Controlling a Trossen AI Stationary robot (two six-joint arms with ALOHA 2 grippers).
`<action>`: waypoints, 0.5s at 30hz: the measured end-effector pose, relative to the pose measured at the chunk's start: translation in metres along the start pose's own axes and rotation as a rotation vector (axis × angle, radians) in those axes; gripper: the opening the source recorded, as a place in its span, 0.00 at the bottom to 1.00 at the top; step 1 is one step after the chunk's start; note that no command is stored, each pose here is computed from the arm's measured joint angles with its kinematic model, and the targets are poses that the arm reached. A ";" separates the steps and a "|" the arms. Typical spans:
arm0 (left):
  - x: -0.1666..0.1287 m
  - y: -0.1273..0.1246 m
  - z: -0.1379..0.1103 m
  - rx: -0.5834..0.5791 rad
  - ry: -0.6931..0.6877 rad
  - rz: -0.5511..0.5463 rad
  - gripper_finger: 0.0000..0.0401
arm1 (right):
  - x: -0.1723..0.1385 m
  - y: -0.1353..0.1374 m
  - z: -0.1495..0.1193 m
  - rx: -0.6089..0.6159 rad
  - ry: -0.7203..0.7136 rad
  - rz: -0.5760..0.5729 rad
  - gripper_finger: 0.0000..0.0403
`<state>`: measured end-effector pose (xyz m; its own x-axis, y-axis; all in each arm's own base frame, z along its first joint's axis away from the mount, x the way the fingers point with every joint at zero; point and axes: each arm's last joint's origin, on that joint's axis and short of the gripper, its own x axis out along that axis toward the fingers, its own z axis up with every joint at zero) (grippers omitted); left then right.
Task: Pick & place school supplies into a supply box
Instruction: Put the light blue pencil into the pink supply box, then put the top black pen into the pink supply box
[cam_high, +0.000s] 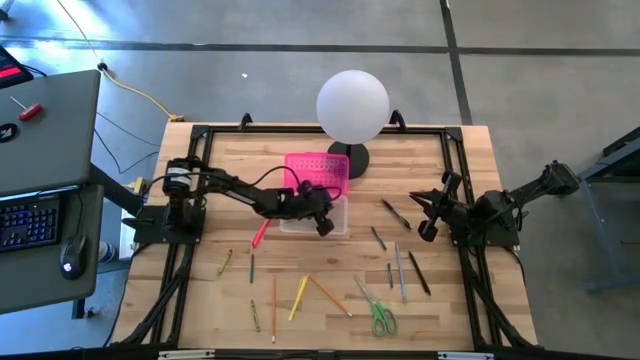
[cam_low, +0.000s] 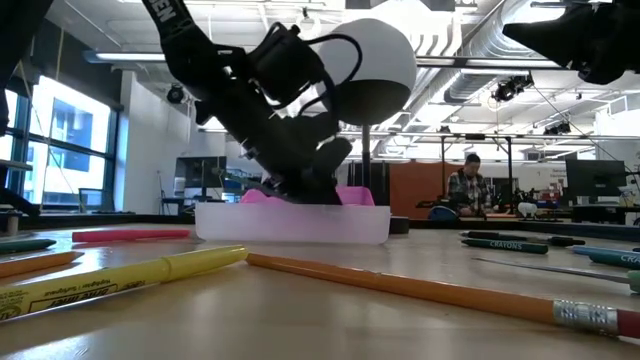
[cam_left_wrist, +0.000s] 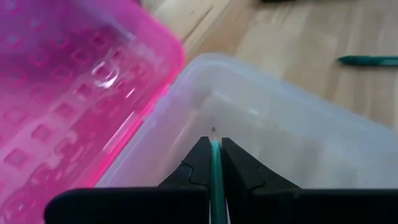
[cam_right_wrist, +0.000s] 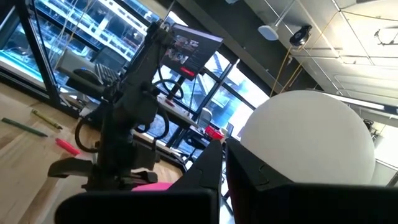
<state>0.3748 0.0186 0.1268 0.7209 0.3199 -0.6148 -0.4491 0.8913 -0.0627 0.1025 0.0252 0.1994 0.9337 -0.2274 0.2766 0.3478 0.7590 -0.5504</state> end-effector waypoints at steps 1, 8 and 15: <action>0.000 0.000 0.001 0.007 -0.006 0.000 0.13 | 0.000 0.000 0.000 0.000 -0.001 0.001 0.00; 0.000 0.001 0.003 0.030 -0.035 0.036 0.14 | 0.000 0.000 0.000 0.000 -0.002 0.002 0.00; 0.000 0.000 0.005 0.072 -0.065 0.053 0.28 | 0.000 0.000 0.000 0.000 -0.003 0.003 0.00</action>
<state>0.3773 0.0207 0.1312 0.7308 0.3855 -0.5633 -0.4502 0.8925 0.0267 0.1025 0.0253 0.1995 0.9344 -0.2236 0.2773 0.3454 0.7596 -0.5511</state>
